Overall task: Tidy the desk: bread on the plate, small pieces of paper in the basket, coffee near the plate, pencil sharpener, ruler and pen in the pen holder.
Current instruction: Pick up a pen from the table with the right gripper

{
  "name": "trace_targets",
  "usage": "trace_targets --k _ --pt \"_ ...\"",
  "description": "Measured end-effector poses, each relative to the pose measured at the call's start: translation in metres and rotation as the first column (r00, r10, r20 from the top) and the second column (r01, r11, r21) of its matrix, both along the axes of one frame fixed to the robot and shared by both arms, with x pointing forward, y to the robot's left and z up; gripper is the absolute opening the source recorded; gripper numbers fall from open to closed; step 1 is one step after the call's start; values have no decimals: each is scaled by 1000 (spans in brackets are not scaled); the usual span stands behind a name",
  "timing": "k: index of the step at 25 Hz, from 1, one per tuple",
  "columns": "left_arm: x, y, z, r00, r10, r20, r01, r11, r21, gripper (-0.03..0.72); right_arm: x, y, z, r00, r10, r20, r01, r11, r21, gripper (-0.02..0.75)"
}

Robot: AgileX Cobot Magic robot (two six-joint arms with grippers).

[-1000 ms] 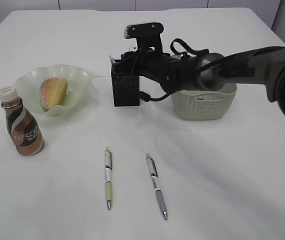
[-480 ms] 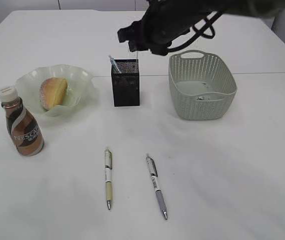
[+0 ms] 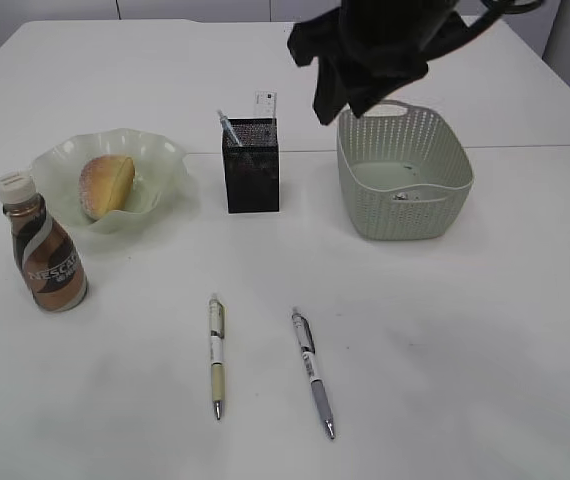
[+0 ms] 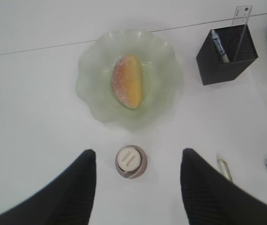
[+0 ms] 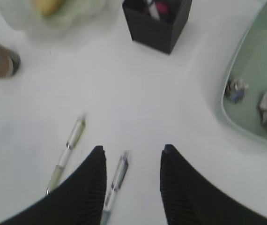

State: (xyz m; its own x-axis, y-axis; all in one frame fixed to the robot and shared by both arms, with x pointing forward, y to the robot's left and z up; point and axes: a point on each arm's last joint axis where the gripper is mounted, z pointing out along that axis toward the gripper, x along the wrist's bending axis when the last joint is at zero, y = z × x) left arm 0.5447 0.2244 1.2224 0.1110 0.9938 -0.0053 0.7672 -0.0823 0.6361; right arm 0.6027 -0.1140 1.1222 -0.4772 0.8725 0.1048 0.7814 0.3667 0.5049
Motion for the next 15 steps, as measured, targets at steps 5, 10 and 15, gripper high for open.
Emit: trace_targets --k 5,10,15 --pt "0 -1 0 1000 -2 -2 2 1000 -6 424 -8 -4 -5 995 12 -99 -17 999 -52 291" --pt "-1 -3 0 1000 -12 -9 12 999 -31 424 -9 -4 -4 994 12 -104 -18 998 -55 291" --pt "-2 -6 -1 999 -28 -19 27 997 -69 424 -13 -5 -17 978 -100 -185 95 995 -36 291"
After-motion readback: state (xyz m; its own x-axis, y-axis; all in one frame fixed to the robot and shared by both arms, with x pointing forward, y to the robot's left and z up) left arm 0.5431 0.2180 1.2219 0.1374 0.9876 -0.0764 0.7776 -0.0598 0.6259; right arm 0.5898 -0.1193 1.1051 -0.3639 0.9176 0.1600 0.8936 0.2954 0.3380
